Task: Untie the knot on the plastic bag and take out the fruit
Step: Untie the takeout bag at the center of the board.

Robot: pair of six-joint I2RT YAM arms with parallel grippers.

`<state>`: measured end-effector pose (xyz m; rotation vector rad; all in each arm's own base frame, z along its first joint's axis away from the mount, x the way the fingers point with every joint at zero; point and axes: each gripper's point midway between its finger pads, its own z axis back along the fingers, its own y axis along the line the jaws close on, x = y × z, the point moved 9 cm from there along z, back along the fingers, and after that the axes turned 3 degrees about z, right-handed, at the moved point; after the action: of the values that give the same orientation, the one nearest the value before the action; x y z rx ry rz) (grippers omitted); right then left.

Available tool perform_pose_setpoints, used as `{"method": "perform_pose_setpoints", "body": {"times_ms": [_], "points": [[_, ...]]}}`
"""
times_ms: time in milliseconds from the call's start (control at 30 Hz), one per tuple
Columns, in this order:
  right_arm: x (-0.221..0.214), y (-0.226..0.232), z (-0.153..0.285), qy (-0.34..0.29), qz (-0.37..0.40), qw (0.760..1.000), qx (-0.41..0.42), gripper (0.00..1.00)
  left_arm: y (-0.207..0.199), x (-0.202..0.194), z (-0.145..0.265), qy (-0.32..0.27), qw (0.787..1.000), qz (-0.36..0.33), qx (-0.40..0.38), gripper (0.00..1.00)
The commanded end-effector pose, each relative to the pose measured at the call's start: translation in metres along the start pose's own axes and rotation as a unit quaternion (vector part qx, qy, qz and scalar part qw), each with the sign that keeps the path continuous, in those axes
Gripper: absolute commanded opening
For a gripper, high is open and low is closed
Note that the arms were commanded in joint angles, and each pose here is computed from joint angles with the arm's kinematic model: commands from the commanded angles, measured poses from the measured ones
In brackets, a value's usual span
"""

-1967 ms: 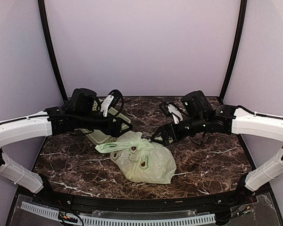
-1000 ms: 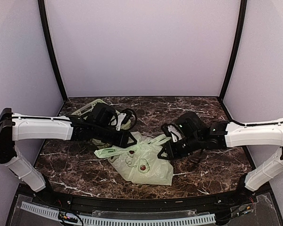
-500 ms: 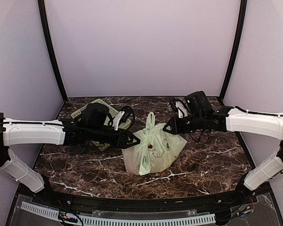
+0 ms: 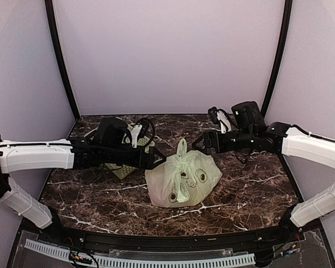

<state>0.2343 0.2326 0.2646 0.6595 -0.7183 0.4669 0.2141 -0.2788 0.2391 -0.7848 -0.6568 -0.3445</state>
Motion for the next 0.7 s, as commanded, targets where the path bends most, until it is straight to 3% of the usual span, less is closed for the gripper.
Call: {"method": "perform_pose_setpoints", "body": {"times_ms": [0,167,367,667], "points": [[-0.009,0.008,0.0,0.009,0.0,1.0,0.018,0.95,0.0,0.003,-0.014,0.014,1.0,0.02,0.001,0.93],[-0.031,0.011,-0.015,0.043,-0.035,0.998,0.021,0.93,-0.003,0.004,-0.029,0.022,0.999,0.027,-0.023,0.95],[-0.042,0.008,-0.031,0.067,-0.062,0.996,0.022,0.8,0.004,-0.001,-0.045,0.044,0.999,0.028,-0.006,0.92],[-0.047,0.0,-0.055,0.103,-0.071,0.992,-0.006,0.81,0.004,0.0,-0.052,0.037,0.999,0.031,-0.008,0.85]]}}
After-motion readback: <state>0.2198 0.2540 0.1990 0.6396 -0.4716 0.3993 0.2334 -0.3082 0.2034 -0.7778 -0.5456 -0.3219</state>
